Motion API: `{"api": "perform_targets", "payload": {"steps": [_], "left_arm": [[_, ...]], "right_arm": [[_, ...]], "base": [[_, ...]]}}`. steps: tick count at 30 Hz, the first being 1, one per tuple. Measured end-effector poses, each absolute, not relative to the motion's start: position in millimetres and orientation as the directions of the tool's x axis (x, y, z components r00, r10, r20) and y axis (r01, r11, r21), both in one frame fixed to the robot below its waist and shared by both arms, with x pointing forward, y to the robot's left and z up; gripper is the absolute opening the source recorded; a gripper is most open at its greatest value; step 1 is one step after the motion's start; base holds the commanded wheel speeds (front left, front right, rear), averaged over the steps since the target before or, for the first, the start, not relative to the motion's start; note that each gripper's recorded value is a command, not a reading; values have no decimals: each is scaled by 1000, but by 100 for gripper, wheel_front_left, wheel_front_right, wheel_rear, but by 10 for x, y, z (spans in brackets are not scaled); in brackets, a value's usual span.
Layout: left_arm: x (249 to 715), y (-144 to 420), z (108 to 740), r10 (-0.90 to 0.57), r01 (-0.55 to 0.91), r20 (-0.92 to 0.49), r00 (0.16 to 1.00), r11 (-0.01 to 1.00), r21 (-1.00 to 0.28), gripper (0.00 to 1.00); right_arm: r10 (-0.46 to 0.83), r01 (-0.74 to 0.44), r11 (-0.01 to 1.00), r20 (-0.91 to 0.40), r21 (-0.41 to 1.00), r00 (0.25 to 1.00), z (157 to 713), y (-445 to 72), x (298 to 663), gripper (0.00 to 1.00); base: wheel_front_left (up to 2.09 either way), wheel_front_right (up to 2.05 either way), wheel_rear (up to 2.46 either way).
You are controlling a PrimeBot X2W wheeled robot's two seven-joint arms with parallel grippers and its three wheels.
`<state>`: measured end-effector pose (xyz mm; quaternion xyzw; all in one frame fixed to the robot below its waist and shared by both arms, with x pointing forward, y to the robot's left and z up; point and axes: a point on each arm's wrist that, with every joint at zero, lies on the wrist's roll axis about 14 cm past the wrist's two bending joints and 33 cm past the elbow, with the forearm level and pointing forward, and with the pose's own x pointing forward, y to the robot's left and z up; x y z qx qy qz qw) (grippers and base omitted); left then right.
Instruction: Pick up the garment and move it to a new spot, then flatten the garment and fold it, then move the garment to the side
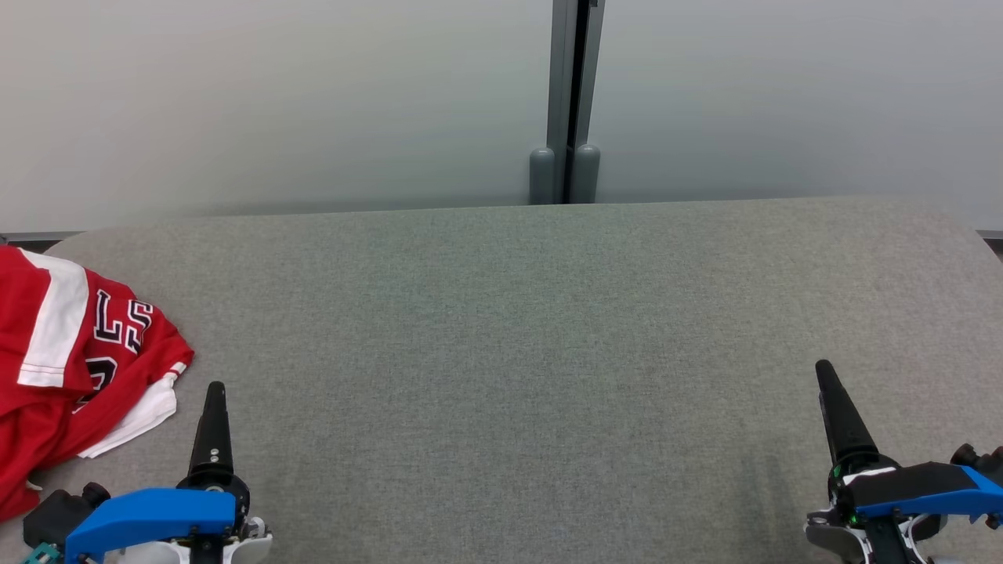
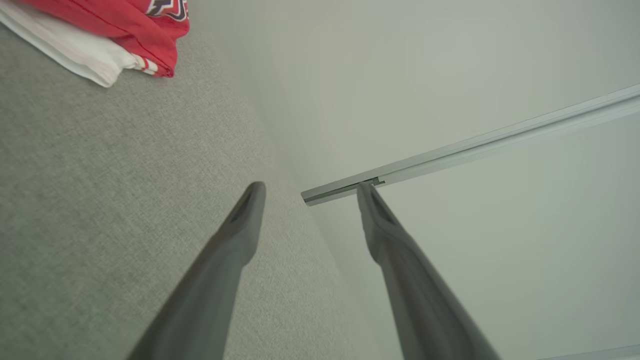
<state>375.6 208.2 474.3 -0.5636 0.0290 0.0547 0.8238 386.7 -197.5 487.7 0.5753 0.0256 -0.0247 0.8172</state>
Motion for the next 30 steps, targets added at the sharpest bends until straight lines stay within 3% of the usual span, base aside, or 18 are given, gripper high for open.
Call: {"api": "perform_targets", "payload": {"steps": [16,30], "left_arm": [[3740,1978,4681,41,-125,-129,991,645,-754,100],[3722,1939,4664,38,-108,-126,991,777,-620,100]], "right_arm": [[-2,63,603,-77,795,997,4827,-1908,3871,100],[0,42,735,-62,677,998,4835,-1886,3881,100]], "base": [[0,0,0],[0,0,0]]}}
